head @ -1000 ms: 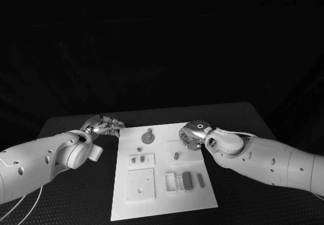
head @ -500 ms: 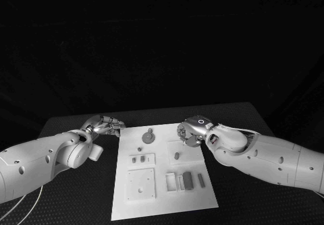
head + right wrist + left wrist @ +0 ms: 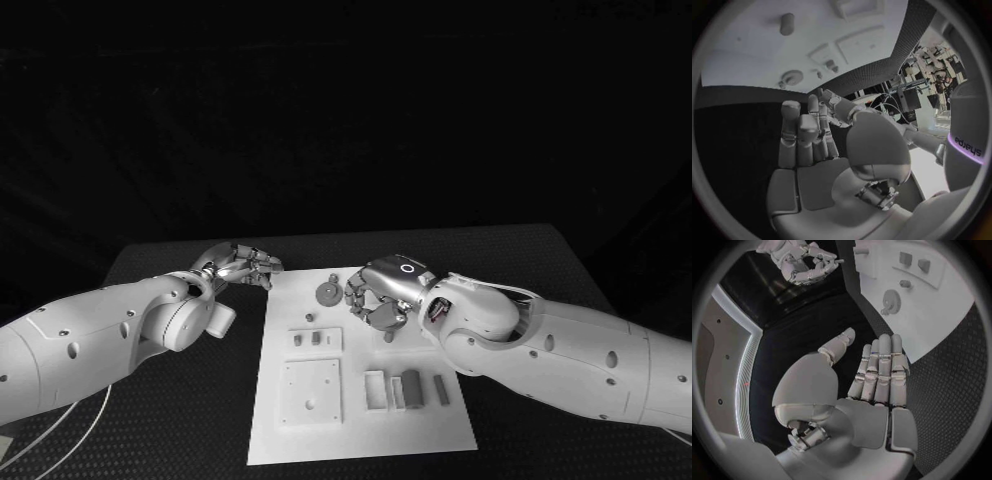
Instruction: Assemble the parts on the task board
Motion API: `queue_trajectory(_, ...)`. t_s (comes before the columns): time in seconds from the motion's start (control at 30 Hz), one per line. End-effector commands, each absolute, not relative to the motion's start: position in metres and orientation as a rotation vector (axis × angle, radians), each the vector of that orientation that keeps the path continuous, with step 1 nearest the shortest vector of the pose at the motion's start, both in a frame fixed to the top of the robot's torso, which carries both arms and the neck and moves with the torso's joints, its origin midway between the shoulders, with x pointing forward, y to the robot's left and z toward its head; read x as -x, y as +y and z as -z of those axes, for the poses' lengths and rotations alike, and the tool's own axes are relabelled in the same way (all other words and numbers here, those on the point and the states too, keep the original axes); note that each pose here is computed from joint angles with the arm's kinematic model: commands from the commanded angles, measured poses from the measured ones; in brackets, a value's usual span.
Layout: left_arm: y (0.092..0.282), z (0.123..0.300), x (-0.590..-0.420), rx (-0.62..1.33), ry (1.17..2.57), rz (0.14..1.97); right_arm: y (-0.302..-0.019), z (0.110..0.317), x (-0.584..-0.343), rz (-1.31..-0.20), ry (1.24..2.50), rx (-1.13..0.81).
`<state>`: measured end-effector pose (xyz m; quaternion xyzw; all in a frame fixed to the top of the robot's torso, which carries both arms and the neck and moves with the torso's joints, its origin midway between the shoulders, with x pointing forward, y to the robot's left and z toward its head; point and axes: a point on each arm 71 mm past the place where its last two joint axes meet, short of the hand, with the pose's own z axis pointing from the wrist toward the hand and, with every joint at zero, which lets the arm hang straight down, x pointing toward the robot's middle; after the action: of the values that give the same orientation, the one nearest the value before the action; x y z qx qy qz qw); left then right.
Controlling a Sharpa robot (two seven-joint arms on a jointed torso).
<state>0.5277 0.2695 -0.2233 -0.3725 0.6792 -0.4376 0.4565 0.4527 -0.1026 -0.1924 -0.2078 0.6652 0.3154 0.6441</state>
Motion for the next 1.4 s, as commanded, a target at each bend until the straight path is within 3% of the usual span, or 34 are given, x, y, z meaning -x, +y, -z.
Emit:
queue_trajectory(0.03, 0.267, 0.222, -0.529, 0.913, 1.668, 1.097, -0.090, 0.196, -0.447, -0.766, 1.557, 0.492)
queue_trajectory(0.8, 0.263, 0.221, -0.531, 0.913, 1.663, 1.104, -0.052, 0.246, -0.423, -0.851, 1.672, 0.578)
queue_trajectory(1.03, 0.261, 0.221, -0.532, 0.910, 1.674, 1.112, -0.053, 0.262, -0.422, -0.832, 1.714, 0.595)
queue_trajectory(1.4, 0.260, 0.221, -0.532, 0.910, 1.674, 1.112, -0.058, 0.268, -0.421, -0.805, 1.737, 0.619)
